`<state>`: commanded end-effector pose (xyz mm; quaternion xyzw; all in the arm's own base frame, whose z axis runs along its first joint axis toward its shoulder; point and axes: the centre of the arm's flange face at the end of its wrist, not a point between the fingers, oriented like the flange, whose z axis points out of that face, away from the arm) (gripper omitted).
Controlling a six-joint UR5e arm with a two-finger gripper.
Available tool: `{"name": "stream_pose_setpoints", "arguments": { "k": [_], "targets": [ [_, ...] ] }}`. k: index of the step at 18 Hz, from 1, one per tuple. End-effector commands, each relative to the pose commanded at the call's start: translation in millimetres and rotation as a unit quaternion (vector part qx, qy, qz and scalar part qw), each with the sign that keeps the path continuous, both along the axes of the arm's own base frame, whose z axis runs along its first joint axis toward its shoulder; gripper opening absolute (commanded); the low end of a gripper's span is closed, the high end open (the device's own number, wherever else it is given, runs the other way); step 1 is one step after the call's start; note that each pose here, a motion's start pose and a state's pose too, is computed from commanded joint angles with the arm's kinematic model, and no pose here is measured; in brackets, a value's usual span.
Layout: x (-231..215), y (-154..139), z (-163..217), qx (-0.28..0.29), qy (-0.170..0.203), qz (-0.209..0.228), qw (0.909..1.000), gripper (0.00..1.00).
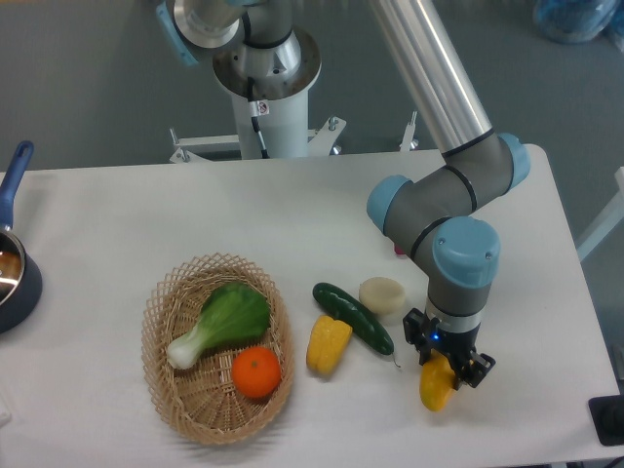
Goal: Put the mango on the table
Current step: 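Carry the held yellow mango away from the purple sweet potato, then lower the yellow mango onto the table and open the gripper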
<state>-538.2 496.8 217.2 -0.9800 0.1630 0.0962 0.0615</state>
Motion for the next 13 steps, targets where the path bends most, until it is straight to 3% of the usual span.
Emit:
{"name": "stream_pose_setpoints", "arguments": {
  "k": [1,2,4,5,6,7,10,13],
  "targets": [
    [0.4,-0.2,-0.7,0.0,-0.001,0.001,1.0,0.36],
    [0.0,0.0,0.0,0.0,0.0,0.0,1.0,0.51],
    [-0.1,0.1,-1.1,0.0,-0.001,0.001,1.0,0.57],
    [0.7,0.9,-1.1,0.0,-0.001,0.0,1.0,0.64],
    [-0.1,0.1,-1.1,0.0,-0.001,0.0,1.0,0.8],
    [-0.2,0.1,-0.9,0.0,0.0,0.0,1.0,0.86],
    [-0.2,0.1,-0.9,0.0,0.0,0.0,1.0,0.87],
    [-2.2,1.4,4.4,0.003,0.005,0.0,1.0,1.0]
  ]
}}
